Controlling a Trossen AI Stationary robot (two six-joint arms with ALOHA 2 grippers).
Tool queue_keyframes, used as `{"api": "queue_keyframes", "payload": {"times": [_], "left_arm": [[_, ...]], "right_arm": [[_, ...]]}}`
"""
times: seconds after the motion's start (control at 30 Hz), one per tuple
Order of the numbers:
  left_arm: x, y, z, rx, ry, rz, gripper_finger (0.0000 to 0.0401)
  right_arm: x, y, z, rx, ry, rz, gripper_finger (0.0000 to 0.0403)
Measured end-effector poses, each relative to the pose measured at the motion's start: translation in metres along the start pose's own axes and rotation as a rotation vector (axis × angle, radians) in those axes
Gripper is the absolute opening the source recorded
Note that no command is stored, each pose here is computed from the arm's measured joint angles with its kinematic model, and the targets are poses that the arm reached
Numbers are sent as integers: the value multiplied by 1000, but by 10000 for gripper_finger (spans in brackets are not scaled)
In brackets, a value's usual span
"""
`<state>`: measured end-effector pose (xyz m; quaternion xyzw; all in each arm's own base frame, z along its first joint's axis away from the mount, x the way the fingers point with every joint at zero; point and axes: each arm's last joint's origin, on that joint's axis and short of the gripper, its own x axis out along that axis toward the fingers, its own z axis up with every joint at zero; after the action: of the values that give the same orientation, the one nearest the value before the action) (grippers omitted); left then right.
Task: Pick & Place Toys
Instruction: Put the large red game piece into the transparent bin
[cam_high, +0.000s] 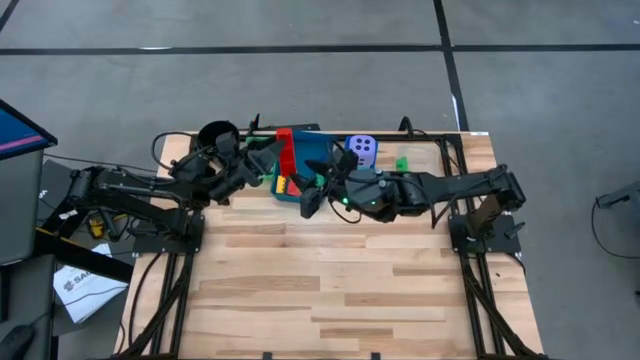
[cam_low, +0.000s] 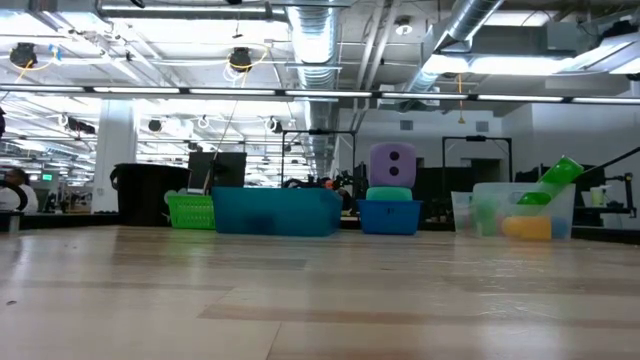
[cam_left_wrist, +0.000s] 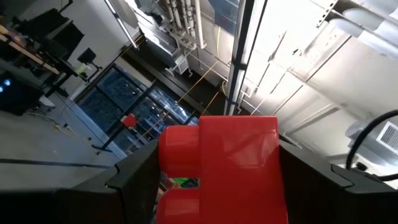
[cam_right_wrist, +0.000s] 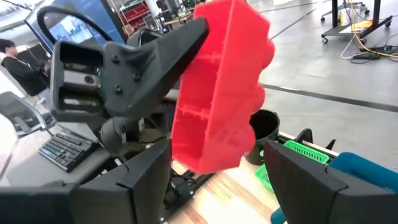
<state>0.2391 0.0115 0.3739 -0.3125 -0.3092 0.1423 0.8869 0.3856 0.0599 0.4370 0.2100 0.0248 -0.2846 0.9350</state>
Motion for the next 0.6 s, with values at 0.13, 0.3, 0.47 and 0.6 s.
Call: {"api": "queue_keyframes", "payload": {"times": [0.13, 0.3, 0.47, 0.6], "left_arm": [[0, 0, 0, -17, 2, -3, 263], [0, 0, -1, -18, 9, -11, 262], [-1, 0, -3, -9, 22, -2, 262], [-1, -1, -6, -13, 26, -8, 262]], "right_arm": [[2, -4, 2, -2, 2, -13, 250], [6, -9, 0, 34, 50, -14, 250], [8, -15, -2, 59, 82, -41, 250], [8, -14, -1, 64, 77, -37, 250]]}}
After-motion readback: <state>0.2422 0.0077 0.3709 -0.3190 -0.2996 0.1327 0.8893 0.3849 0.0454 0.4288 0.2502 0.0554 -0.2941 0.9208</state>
